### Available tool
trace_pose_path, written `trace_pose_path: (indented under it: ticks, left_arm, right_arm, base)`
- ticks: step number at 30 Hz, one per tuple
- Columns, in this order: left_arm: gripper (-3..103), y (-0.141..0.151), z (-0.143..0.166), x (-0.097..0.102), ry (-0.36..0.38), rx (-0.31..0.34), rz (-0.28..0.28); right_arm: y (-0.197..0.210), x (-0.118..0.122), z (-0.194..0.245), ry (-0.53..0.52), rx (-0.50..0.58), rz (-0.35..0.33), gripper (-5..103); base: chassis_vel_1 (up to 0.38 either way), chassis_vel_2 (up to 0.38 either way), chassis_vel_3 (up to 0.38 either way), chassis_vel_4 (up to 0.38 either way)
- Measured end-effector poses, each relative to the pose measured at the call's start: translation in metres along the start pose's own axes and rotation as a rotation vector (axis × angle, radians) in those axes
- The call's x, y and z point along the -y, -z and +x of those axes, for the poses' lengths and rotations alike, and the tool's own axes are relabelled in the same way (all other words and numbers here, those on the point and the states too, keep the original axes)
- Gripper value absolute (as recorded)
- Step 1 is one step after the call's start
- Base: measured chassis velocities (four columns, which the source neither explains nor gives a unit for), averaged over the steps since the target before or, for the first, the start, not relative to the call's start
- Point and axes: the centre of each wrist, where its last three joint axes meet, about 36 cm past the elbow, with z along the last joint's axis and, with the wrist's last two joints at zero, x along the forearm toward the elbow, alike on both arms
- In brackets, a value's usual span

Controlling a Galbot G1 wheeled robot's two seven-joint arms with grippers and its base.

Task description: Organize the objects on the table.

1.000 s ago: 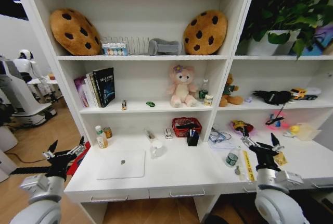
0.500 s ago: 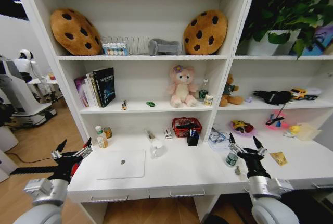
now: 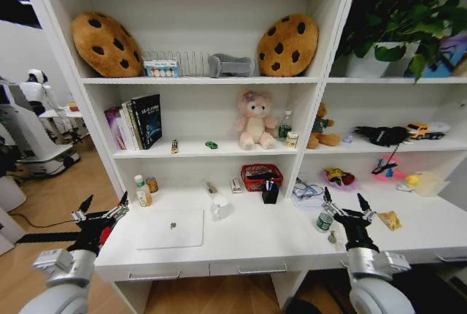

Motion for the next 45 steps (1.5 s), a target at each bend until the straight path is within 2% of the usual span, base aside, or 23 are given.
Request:
trace_pose_path:
  ticks: [21, 45]
  left_arm:
    - [100, -0.0005, 0.0002, -0.0003, 0.003, 0.004, 0.002]
    - [100, -0.0012, 0.0010, 0.0009, 0.001, 0.003, 0.006]
  right_arm:
    - [0.0077, 0.0024, 0.0014, -0.057, 0.036, -0.017, 100]
    - [0.0083, 0.0023, -0.0045, -0.048, 0.047, -0.024, 100]
  base:
    - [-0.008, -0.028, -0.005, 0.024]
    - [-0.160, -0.167, 0.168, 0.158]
